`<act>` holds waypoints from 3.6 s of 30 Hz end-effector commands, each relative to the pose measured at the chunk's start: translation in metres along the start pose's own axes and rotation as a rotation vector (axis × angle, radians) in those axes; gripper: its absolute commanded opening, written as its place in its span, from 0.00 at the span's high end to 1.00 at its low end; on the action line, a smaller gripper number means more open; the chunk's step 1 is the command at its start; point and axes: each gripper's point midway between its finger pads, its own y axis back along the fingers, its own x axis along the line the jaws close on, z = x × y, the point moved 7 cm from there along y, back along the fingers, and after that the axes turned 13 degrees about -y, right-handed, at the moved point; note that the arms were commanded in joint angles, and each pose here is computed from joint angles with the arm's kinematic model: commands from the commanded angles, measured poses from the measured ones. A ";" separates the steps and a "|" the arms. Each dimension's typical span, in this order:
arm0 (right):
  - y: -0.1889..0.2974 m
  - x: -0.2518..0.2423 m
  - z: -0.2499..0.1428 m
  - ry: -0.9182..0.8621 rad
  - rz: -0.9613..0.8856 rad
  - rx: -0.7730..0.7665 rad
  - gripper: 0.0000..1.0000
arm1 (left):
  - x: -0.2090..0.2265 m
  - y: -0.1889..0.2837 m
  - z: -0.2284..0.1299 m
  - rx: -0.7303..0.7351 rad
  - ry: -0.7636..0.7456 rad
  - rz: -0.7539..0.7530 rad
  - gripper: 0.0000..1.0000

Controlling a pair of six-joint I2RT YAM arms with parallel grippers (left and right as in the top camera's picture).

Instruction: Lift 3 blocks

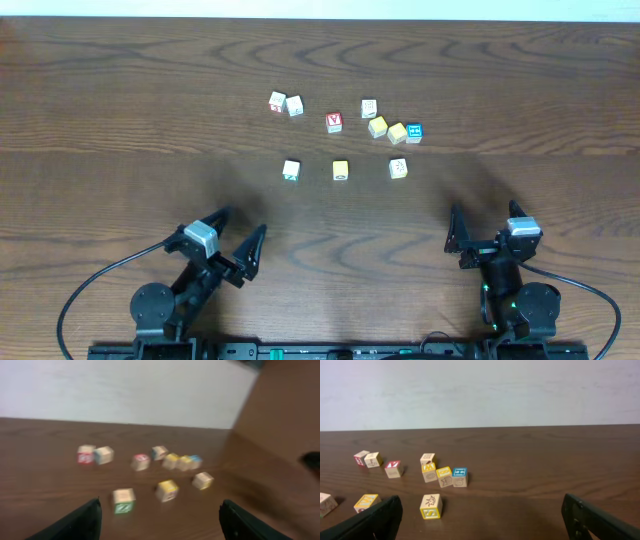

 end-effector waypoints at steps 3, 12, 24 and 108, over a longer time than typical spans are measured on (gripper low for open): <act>0.000 -0.002 0.000 0.016 -0.014 -0.004 0.01 | -0.012 0.003 0.025 -0.125 0.055 -0.109 0.25; 0.000 -0.002 0.000 0.015 -0.014 -0.004 0.01 | -0.005 0.018 0.105 -0.331 -0.060 0.093 0.24; 0.000 -0.002 0.000 0.015 -0.015 -0.004 0.01 | 0.001 -0.039 0.143 0.167 0.253 -0.184 0.24; -0.179 0.097 -0.030 0.065 -0.242 1.263 0.20 | 0.071 -0.062 0.056 0.960 0.567 0.352 0.24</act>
